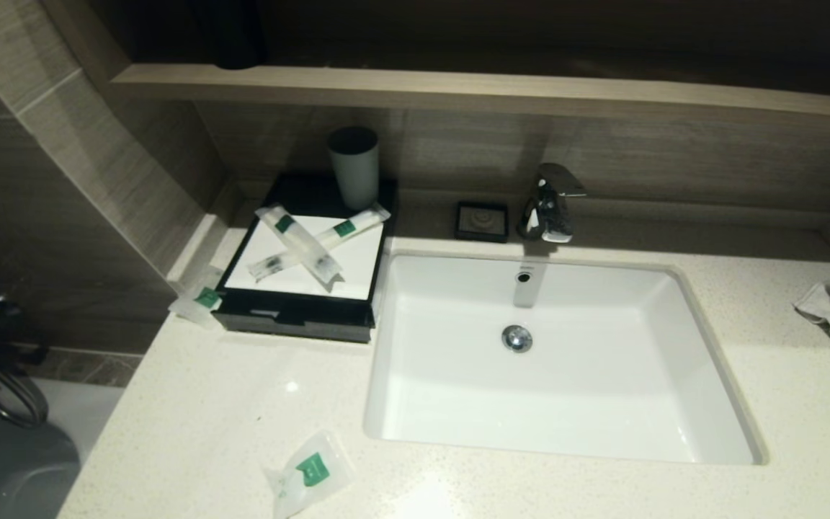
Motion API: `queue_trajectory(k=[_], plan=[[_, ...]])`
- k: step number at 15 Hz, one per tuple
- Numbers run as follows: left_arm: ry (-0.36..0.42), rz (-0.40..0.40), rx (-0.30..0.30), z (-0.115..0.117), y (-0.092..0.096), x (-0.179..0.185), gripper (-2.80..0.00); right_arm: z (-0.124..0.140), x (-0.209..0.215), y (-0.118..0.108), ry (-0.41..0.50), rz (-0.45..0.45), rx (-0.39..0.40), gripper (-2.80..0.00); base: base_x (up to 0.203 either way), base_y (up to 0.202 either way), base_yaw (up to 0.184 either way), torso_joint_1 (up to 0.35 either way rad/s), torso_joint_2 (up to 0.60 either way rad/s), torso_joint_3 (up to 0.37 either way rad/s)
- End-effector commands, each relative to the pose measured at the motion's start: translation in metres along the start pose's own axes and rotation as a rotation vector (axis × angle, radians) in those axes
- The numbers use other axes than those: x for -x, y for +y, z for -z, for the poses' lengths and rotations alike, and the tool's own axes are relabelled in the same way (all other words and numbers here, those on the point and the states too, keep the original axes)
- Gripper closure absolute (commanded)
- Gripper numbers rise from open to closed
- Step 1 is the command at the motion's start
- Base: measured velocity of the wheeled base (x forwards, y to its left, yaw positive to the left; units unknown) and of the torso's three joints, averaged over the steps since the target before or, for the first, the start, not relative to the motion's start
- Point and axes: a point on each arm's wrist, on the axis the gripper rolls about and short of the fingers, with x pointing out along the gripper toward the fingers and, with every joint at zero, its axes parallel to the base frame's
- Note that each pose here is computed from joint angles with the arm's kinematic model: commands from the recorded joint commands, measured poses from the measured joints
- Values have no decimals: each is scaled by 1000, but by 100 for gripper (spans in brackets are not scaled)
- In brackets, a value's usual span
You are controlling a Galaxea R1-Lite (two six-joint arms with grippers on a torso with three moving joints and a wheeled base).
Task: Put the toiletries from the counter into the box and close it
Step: Open the drawer
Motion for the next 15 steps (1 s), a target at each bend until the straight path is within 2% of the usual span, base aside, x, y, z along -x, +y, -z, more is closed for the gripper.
queue_trajectory(k=[1,15], plan=[[2,-1,2,0,0,0,0,0,0,0,0,0,-1,0,0,0,0,0,0,0],[5,3,-4,1,0,0,0,0,0,0,0,0,0,0,0,0,0,0,0,0]])
